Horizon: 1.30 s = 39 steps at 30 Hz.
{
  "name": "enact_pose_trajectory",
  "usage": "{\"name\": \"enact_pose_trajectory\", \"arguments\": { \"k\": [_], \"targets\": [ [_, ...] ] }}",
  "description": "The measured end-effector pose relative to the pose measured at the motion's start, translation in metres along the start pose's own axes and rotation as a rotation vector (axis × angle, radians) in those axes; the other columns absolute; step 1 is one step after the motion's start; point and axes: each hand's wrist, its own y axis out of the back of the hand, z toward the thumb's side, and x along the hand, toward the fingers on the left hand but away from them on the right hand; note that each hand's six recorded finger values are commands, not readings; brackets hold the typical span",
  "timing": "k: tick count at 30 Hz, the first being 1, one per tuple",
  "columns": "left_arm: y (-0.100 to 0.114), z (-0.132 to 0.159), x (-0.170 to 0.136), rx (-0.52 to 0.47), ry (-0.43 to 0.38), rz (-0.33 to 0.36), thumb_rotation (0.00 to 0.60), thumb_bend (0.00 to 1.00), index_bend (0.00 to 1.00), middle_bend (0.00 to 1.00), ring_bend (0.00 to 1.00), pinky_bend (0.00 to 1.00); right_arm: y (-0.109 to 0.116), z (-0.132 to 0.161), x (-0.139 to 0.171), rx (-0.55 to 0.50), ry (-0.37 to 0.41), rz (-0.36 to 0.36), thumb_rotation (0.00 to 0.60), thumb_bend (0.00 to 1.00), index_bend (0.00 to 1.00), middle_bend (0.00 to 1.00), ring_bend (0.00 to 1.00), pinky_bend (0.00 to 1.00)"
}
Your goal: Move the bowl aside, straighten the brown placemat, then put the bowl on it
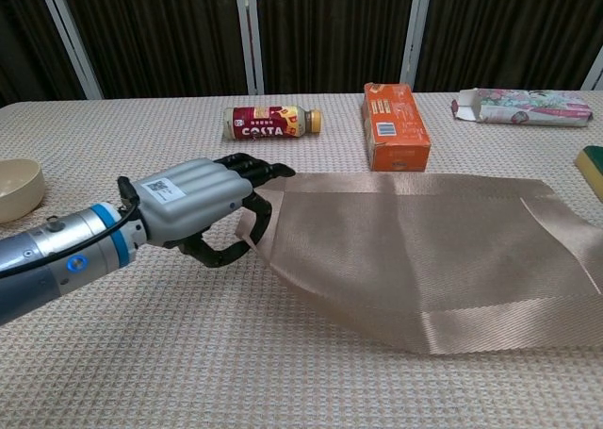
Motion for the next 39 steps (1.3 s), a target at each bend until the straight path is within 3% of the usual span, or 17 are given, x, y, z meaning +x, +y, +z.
{"name": "enact_pose_trajectory", "arguments": {
  "k": [9,16,30,32,33,35,36,37,39],
  "targets": [
    [0.004,-0.015,-0.061,-0.021,0.015,-0.085,0.6,0.49,0.61,0.0,0.0,0.0,0.002,0.004,0.004,0.003,0.014,-0.006,0.6,0.0,0.0,0.0,0.0,0.0],
    [-0.005,-0.027,-0.113,-0.049,0.046,-0.174,0.6,0.49,0.62,0.0,0.0,0.0,0.004,0.005,0.006,0.006,0.018,-0.011,0.6,0.0,0.0,0.0,0.0,0.0],
    [-0.012,-0.062,-0.145,-0.018,0.142,-0.182,0.6,0.49,0.61,0.0,0.0,0.0,0.006,0.008,0.008,0.001,0.031,-0.014,0.6,0.0,0.0,0.0,0.0,0.0],
    [-0.013,-0.066,-0.147,-0.023,0.154,-0.184,0.6,0.43,0.5,0.0,0.0,0.0,0.006,0.009,0.009,-0.001,0.033,-0.015,0.6,0.0,0.0,0.0,0.0,0.0],
    [-0.014,-0.066,-0.148,-0.026,0.157,-0.186,0.6,0.38,0.4,0.0,0.0,0.0,0.006,0.009,0.009,-0.001,0.034,-0.016,0.6,0.0,0.0,0.0,0.0,0.0],
    [-0.016,-0.067,-0.15,-0.031,0.158,-0.189,0.6,0.2,0.11,0.0,0.0,0.0,0.007,0.009,0.009,-0.002,0.035,-0.016,0.6,0.0,0.0,0.0,0.0,0.0],
    [-0.016,-0.067,-0.151,-0.035,0.161,-0.189,0.6,0.13,0.04,0.0,0.0,0.0,0.007,0.009,0.009,-0.003,0.035,-0.016,0.6,0.0,0.0,0.0,0.0,0.0],
    [-0.016,-0.069,-0.153,-0.035,0.168,-0.189,0.6,0.06,0.0,0.0,0.0,0.0,0.007,0.009,0.009,-0.003,0.035,-0.016,0.6,0.0,0.0,0.0,0.0,0.0],
    [-0.016,-0.072,-0.155,-0.035,0.18,-0.191,0.6,0.01,0.0,0.0,0.0,0.0,0.007,0.01,0.01,-0.003,0.036,-0.015,0.6,0.0,0.0,0.0,0.0,0.0]
  ]
}}
